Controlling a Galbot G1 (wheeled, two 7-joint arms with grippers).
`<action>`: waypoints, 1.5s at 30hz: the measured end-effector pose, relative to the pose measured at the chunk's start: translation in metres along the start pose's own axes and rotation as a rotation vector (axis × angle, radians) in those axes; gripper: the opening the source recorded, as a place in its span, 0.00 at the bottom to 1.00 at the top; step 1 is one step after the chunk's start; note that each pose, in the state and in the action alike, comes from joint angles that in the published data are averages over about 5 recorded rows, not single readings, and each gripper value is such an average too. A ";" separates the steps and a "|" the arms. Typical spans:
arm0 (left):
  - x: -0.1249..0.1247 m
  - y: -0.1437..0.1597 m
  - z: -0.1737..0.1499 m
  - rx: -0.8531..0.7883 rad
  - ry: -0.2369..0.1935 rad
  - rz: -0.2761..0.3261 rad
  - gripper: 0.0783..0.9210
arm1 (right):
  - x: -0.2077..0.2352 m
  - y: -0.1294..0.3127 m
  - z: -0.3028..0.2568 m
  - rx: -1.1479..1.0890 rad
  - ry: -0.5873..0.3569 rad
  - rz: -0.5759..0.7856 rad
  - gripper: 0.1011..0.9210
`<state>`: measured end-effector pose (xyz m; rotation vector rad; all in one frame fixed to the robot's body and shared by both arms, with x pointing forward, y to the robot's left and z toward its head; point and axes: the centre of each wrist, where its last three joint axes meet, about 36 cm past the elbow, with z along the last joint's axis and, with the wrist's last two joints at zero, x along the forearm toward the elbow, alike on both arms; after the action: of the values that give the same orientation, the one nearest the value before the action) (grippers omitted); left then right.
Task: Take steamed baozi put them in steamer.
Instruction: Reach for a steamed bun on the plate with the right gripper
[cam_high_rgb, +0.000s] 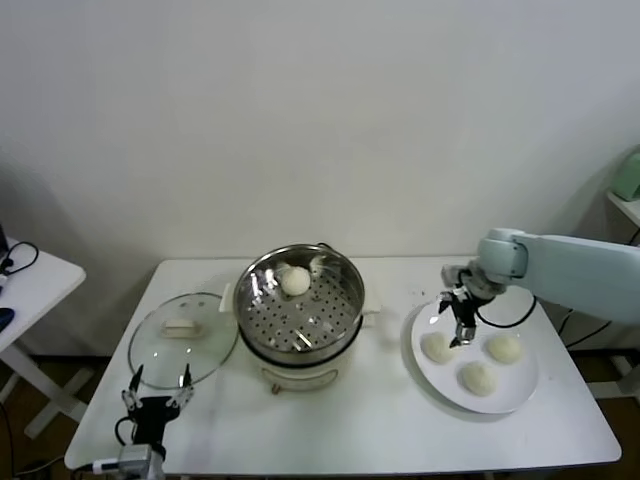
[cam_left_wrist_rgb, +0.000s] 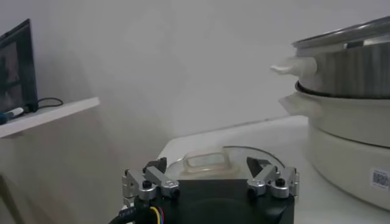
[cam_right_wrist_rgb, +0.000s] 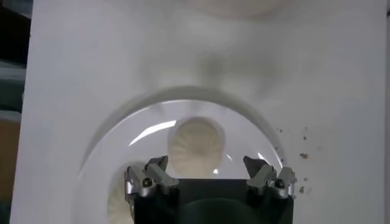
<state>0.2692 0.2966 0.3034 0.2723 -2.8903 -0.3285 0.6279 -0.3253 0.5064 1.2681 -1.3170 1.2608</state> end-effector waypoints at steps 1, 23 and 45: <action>0.000 0.000 0.000 -0.001 0.000 -0.001 0.88 | -0.003 0.000 0.000 0.001 0.002 -0.001 0.88; 0.000 0.007 0.003 -0.011 0.005 -0.018 0.88 | -0.040 0.001 -0.005 0.011 0.027 -0.014 0.88; -0.001 0.007 0.004 -0.012 0.005 -0.019 0.88 | -0.037 -0.001 -0.010 0.045 0.058 -0.011 0.64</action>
<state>0.2685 0.3042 0.3013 0.2984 -2.8811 -0.3471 0.6313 -0.3123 0.4706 1.2594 -1.2446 1.3165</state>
